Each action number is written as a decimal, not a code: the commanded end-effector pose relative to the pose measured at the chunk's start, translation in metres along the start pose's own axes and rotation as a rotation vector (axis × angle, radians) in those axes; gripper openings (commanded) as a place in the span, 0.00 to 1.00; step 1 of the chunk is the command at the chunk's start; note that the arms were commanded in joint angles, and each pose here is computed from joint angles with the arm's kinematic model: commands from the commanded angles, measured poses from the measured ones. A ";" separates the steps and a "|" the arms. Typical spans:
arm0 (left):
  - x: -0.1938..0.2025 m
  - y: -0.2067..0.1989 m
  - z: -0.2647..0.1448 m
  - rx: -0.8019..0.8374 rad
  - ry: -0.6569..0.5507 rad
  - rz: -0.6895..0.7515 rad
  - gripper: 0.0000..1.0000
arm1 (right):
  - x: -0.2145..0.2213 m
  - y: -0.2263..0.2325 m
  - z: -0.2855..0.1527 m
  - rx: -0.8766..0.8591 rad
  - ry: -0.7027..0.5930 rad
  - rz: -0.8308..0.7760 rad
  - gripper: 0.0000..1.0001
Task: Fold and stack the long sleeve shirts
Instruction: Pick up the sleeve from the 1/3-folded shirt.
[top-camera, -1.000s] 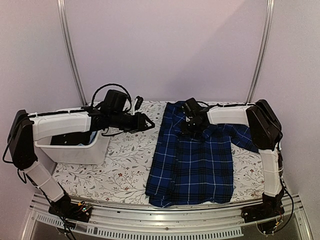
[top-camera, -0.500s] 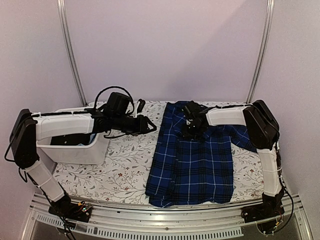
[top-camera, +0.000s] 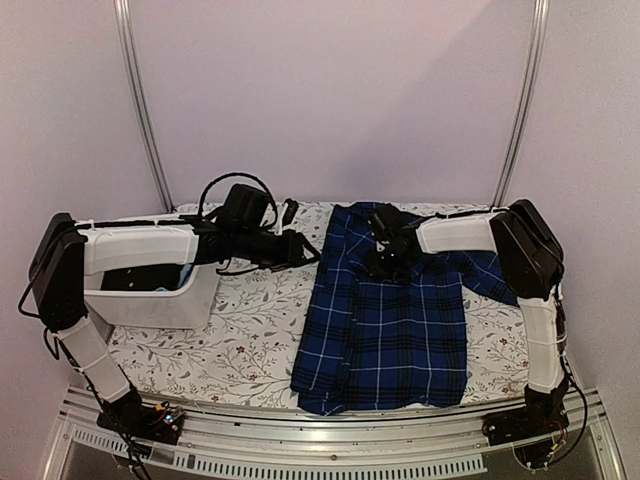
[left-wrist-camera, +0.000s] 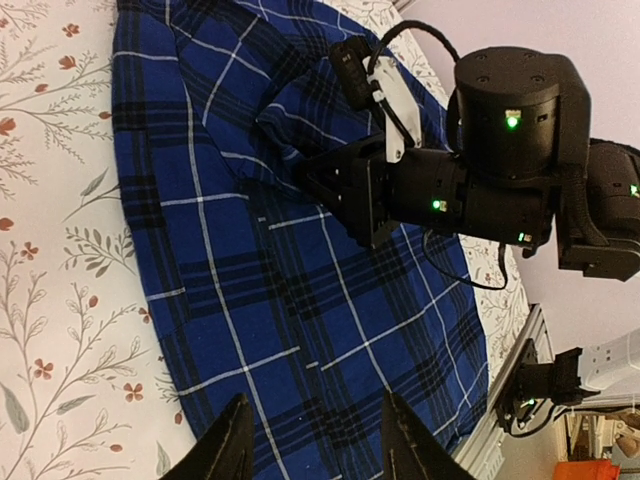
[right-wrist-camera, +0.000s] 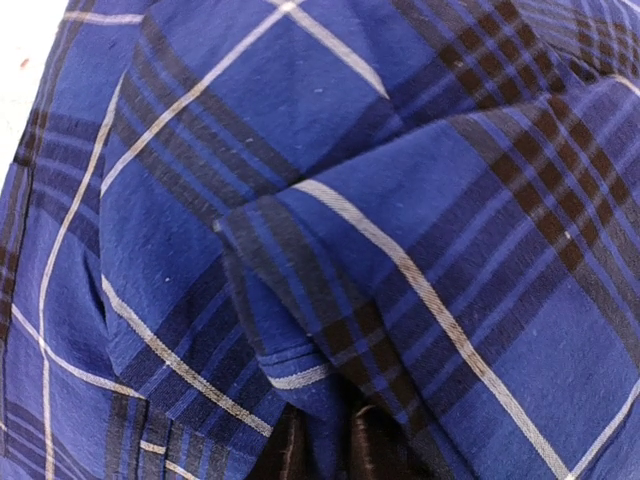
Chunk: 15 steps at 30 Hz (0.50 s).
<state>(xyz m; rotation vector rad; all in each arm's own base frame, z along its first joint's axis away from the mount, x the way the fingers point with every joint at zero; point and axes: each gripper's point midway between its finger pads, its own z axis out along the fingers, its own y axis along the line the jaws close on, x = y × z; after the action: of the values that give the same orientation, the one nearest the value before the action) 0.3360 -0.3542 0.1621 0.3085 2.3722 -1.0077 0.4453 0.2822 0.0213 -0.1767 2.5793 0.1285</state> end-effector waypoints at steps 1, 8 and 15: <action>-0.007 -0.011 0.004 0.018 -0.019 0.013 0.43 | -0.009 -0.002 -0.024 -0.025 -0.011 0.018 0.09; -0.011 -0.017 0.003 0.035 -0.020 0.017 0.43 | -0.035 0.010 -0.065 -0.129 -0.073 0.051 0.00; -0.017 -0.023 -0.001 0.045 -0.031 0.014 0.43 | -0.080 0.040 -0.143 -0.381 -0.216 0.096 0.00</action>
<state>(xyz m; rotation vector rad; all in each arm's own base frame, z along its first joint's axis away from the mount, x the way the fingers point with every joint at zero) 0.3415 -0.3602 0.1759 0.3087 2.3413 -1.0285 0.4381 0.2960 0.1186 -0.1658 2.4660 0.4015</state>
